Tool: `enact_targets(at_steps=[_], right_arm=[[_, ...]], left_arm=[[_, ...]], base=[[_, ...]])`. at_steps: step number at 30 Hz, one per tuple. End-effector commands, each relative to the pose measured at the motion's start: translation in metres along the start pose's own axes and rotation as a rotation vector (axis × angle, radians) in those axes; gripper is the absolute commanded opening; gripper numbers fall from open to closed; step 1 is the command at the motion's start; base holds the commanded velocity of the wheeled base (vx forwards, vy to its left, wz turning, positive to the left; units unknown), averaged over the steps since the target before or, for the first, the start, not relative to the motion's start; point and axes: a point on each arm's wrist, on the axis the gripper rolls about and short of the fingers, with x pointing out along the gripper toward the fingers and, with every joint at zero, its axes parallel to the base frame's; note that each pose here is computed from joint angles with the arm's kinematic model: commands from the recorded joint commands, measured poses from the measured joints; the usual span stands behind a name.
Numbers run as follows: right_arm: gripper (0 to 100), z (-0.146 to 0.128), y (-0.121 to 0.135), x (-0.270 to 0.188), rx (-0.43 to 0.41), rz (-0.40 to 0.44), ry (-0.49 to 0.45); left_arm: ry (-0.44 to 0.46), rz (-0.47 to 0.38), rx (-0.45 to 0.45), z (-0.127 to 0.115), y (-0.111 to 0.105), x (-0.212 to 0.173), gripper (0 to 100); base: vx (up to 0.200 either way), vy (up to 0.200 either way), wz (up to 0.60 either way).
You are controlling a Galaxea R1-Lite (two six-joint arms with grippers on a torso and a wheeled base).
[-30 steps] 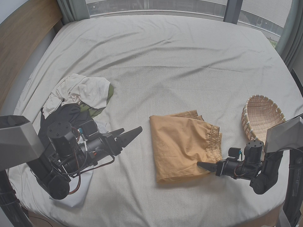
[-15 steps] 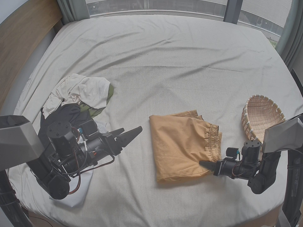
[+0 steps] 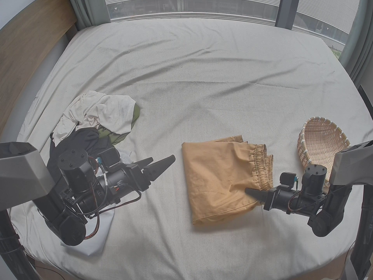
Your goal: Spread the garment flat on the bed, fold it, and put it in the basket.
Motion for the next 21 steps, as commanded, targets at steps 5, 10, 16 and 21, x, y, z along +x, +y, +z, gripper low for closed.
enact_targets(at_steps=[5, 10, 16, 21], right_arm=[[0, 0.024, 0.017, -0.011, -0.028, 0.039, -0.081], [0, 0.032, 0.030, -0.014, -0.036, 0.071, -0.107], [0, 0.040, 0.042, -0.018, -0.050, 0.103, -0.135], [0, 0.049, 0.050, -0.024, -0.071, 0.120, -0.168]], left_arm=[[0.001, 0.001, -0.001, -0.001, 0.001, 0.000, 100], [0.001, 0.001, -0.003, -0.001, 0.001, 0.000, 100], [0.000, 0.000, -0.002, 0.000, 0.001, 0.001, 100], [0.001, 0.001, -0.001, -0.001, 0.001, 0.001, 100]], base=[[0.000, 0.000, 0.00], [0.000, 0.000, 0.00], [0.000, 0.000, 0.00], [0.000, 0.000, 0.00]])
